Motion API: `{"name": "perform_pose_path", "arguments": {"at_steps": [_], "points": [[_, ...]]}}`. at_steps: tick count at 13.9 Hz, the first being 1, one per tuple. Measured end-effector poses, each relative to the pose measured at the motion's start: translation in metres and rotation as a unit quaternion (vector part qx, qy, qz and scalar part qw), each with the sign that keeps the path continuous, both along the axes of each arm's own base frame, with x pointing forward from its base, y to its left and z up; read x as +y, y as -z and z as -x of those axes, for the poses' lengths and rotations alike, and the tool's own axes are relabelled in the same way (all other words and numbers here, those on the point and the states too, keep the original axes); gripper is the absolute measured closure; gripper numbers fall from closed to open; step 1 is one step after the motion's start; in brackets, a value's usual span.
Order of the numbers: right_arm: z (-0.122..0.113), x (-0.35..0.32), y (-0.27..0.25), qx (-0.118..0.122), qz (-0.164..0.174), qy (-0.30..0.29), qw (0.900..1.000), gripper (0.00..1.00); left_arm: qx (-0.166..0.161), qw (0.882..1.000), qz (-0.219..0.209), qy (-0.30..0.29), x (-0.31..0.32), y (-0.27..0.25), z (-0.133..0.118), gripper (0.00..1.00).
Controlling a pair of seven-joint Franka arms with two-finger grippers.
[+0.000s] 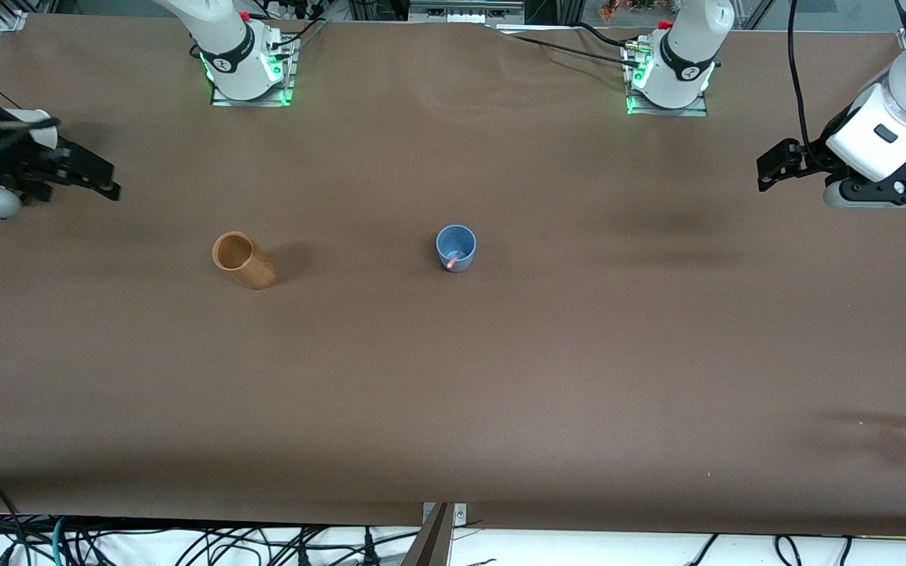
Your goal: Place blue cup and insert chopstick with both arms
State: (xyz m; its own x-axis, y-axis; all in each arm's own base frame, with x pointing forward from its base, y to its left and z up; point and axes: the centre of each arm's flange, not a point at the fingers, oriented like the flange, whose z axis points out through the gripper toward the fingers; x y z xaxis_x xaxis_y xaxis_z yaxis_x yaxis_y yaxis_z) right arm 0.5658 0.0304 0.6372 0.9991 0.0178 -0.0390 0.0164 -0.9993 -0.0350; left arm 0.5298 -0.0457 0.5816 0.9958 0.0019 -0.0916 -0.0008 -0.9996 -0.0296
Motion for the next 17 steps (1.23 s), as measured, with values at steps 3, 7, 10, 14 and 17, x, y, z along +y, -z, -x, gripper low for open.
{"name": "perform_pose_path", "arguments": {"at_steps": [3, 7, 10, 14, 17], "points": [[0.013, -0.007, -0.012, 0.001, 0.013, -0.004, 1.0, 0.0, 0.0, 1.0, 0.0, 0.0, 0.0, 0.0, 0.0, 0.0], [0.019, -0.002, 0.0, 0.011, 0.019, -0.011, 1.0, 0.0, 0.0, 1.0, 0.0, 0.0, 0.0, 0.0, 0.0, 0.0], [0.03, -0.002, 0.015, 0.011, 0.016, -0.015, 1.0, 0.0, 0.0, 1.0, 0.0, 0.0, 0.0, 0.0, 0.0, 0.0], [0.039, -0.001, 0.009, 0.005, 0.014, -0.017, 1.0, 0.0, 0.0, 1.0, 0.0, 0.0, 0.0, 0.0, 0.0, 0.0], [0.04, -0.001, 0.008, 0.004, 0.014, -0.017, 1.0, 0.0, 0.0, 1.0, 0.0, 0.0, 0.0, 0.0, 0.0, 0.0]]}}
